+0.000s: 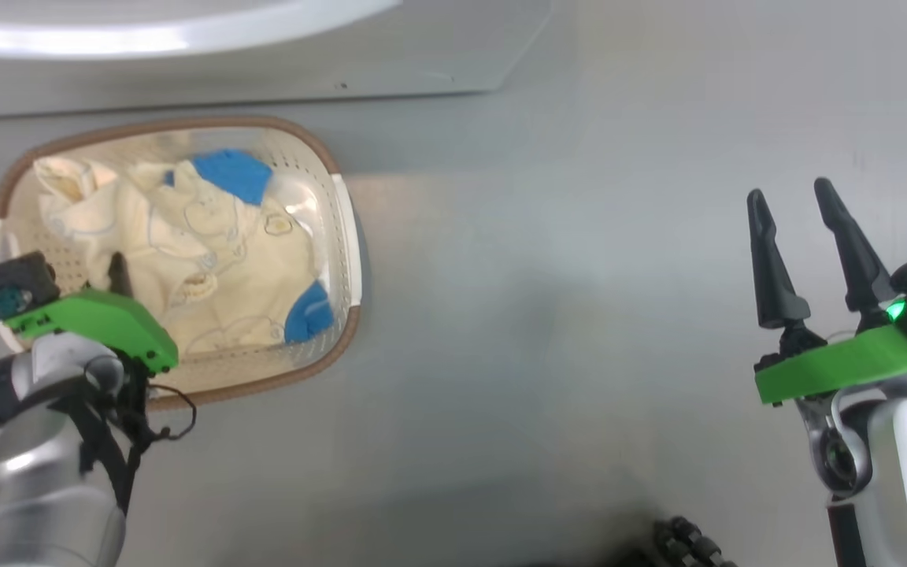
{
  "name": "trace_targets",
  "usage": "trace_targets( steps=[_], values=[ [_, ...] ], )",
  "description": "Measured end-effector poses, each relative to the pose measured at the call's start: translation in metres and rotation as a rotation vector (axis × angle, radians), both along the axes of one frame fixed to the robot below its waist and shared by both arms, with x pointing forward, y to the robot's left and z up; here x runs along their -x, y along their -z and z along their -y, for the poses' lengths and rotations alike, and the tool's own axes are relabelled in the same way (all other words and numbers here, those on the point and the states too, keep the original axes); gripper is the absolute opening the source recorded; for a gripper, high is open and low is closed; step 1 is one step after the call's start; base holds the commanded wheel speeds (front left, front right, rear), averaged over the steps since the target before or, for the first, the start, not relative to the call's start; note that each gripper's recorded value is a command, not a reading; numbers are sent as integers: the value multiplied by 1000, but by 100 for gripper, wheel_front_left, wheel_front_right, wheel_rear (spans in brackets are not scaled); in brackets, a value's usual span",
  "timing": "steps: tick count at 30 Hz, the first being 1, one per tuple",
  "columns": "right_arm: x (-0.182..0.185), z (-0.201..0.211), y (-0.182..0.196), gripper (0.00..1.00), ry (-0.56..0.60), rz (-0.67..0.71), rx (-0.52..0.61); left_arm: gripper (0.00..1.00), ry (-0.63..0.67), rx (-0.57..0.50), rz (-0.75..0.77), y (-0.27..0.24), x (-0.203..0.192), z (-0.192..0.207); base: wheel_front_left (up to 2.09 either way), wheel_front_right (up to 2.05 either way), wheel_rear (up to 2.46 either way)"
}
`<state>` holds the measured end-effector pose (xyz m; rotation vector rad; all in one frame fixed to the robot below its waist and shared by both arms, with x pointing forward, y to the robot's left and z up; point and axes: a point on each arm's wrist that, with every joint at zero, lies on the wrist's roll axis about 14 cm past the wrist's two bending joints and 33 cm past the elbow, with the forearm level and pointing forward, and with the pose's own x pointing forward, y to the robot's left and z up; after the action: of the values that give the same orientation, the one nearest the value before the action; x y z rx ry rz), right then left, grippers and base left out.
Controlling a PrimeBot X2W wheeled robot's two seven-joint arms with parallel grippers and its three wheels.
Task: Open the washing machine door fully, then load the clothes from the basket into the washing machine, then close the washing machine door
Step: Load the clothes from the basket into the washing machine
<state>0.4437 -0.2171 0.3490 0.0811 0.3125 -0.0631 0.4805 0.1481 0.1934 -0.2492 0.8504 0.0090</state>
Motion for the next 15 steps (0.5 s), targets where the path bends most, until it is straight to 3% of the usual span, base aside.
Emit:
trace_targets(
  steps=[8,15],
  values=[
    [17,-1,-33,100,4,43,-8,0,-1,-18,260,-84,-11,-6,0,0,0],
    [31,-8,-62,100,-17,89,-5,0,-5,-71,437,-147,10,-17,0,0,0]
  ],
)
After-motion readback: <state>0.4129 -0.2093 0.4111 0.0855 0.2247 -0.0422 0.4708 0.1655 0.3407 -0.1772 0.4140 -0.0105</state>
